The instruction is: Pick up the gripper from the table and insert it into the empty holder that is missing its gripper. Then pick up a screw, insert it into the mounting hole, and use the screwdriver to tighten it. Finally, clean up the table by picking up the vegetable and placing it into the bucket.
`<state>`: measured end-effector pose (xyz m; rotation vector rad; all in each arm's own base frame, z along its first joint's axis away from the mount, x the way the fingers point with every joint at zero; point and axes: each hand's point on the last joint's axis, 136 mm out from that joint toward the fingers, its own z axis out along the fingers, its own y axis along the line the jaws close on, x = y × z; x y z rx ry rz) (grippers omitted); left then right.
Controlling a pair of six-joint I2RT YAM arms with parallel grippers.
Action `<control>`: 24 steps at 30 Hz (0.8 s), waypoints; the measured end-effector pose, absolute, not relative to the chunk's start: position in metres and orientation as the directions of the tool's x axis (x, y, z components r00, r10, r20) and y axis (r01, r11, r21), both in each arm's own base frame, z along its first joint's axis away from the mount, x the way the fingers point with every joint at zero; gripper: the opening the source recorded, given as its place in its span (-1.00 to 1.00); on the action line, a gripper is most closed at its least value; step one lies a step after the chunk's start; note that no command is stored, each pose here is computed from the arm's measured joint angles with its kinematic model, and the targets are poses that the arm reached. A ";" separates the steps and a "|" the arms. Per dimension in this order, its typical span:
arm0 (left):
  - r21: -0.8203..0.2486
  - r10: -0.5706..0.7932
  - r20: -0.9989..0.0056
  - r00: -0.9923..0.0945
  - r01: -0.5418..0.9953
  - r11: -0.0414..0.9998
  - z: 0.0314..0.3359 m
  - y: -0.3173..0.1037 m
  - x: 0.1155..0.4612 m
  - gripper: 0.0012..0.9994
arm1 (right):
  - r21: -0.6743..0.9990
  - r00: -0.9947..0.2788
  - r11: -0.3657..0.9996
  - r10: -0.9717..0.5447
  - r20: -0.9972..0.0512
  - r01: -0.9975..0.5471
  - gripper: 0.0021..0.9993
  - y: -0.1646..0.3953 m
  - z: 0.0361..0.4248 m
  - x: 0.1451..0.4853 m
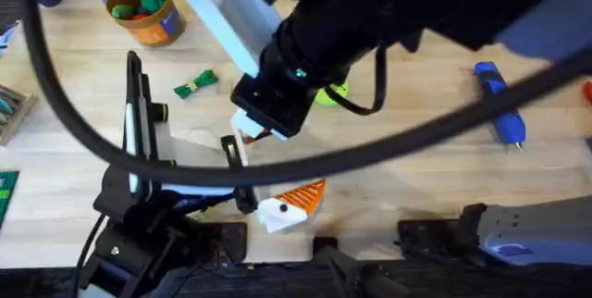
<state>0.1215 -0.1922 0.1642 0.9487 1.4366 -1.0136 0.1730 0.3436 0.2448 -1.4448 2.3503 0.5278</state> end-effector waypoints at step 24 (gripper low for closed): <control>-0.086 0.020 -0.995 -0.097 0.944 0.317 0.164 -0.192 0.121 0.99 | 0.097 -0.426 0.429 -0.792 -0.437 -0.898 -0.99 0.341 0.236 0.180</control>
